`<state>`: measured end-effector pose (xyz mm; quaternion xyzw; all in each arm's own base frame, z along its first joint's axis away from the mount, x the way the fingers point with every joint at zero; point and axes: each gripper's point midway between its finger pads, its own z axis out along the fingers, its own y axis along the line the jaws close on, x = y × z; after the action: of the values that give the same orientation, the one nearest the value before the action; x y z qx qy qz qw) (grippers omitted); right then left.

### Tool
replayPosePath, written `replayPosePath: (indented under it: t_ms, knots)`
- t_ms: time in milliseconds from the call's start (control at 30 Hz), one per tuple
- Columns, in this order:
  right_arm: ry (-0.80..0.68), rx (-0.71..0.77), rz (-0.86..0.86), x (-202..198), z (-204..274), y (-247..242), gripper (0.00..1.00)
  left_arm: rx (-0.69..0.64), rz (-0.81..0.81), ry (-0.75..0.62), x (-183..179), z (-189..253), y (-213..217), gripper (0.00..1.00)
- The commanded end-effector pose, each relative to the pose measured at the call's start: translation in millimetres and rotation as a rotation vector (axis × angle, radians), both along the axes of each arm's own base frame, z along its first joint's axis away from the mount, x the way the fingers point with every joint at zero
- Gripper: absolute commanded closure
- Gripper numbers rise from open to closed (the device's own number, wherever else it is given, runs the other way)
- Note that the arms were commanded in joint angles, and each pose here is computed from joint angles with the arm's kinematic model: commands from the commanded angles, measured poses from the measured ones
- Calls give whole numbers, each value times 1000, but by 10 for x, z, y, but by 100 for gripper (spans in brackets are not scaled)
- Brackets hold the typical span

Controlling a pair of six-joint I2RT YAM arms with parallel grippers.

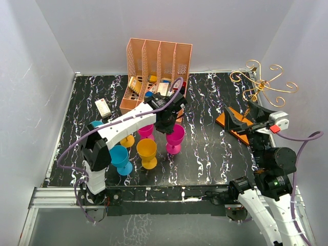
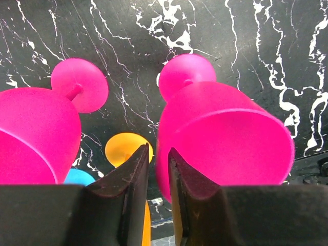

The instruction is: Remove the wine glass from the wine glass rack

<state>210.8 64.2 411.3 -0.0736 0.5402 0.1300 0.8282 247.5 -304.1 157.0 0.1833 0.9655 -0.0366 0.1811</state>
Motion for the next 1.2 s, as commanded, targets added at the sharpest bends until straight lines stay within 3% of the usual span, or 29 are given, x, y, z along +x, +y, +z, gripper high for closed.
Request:
replayPosePath:
  t_ms: [0,67,300,467,767,1000,1167]
  knots:
    - [-52,-9,9,-28,127,21,5,19,6,-24,51,100,69,77]
    - [-49,-11,10,-13,143,30,5,1,9,-42,81,168,54,73]
    - [-5,-26,12,173,156,91,5,-141,23,-181,280,612,-12,44]
    - [29,-30,2,313,249,113,5,-270,33,-285,473,1021,-33,32]
    - [81,-47,-5,514,477,165,4,-448,68,-626,733,2026,183,19]
    - [118,-11,-31,562,677,214,2,-634,83,-933,624,2966,492,14]
    - [88,-8,-77,495,911,184,2,-744,139,-1031,432,3421,758,13]
